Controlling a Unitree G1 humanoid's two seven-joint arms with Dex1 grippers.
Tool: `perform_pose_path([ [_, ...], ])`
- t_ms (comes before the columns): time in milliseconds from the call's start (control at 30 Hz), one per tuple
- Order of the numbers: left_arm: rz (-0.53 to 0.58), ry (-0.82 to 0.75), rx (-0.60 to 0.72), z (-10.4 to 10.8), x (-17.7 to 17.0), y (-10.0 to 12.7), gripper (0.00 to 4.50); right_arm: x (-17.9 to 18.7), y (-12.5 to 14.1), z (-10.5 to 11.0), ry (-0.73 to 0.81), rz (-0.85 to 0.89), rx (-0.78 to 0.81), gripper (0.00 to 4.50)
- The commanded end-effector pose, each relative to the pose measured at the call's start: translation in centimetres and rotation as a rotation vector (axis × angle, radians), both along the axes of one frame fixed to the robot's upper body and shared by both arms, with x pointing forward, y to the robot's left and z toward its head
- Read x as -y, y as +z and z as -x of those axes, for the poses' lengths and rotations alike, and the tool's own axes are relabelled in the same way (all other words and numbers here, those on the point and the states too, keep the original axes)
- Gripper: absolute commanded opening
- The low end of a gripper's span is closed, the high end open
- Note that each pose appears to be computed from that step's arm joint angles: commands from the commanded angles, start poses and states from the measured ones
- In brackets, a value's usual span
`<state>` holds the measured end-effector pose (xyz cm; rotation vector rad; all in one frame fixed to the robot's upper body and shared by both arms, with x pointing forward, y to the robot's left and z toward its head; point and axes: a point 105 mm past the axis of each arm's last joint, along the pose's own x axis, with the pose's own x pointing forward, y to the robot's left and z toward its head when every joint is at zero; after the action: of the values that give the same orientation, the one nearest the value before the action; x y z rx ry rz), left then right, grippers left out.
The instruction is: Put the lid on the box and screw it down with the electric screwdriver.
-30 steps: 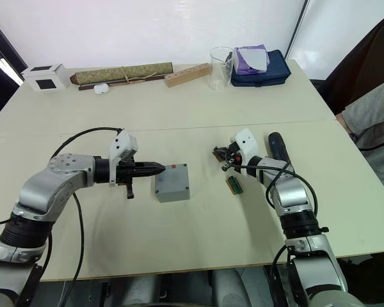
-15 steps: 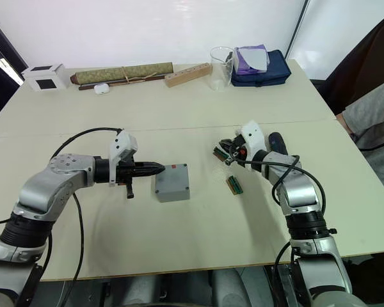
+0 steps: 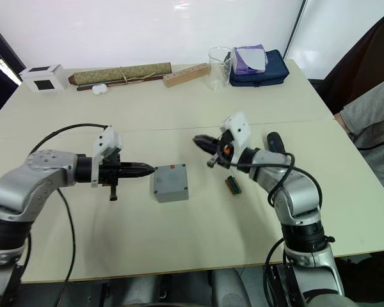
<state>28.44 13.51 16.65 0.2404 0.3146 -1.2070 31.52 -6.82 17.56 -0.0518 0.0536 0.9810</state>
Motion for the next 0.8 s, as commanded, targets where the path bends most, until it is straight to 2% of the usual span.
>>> perform_pose_path([
  [33,0.008,-0.03,0.029,0.7,0.4,1.0,0.0,-1.4,0.1,1.0,0.051,0.007,0.025,0.05],
  [167,0.006,-0.017,0.03,0.6,0.4,0.8,0.0,-2.3,-1.7,1.6,0.093,0.09,0.022,0.05],
  [300,0.009,-0.013,0.026,0.6,0.5,0.6,0.0,-2.5,-1.9,1.5,0.095,0.082,0.017,0.05],
  [533,0.017,-0.001,0.025,0.3,0.9,0.3,0.0,-1.4,-1.3,0.1,0.024,0.052,0.022,0.05],
  [800,0.017,0.0,0.03,0.1,1.1,0.2,0.0,-1.3,-1.6,-0.1,0.015,0.065,0.022,0.05],
])
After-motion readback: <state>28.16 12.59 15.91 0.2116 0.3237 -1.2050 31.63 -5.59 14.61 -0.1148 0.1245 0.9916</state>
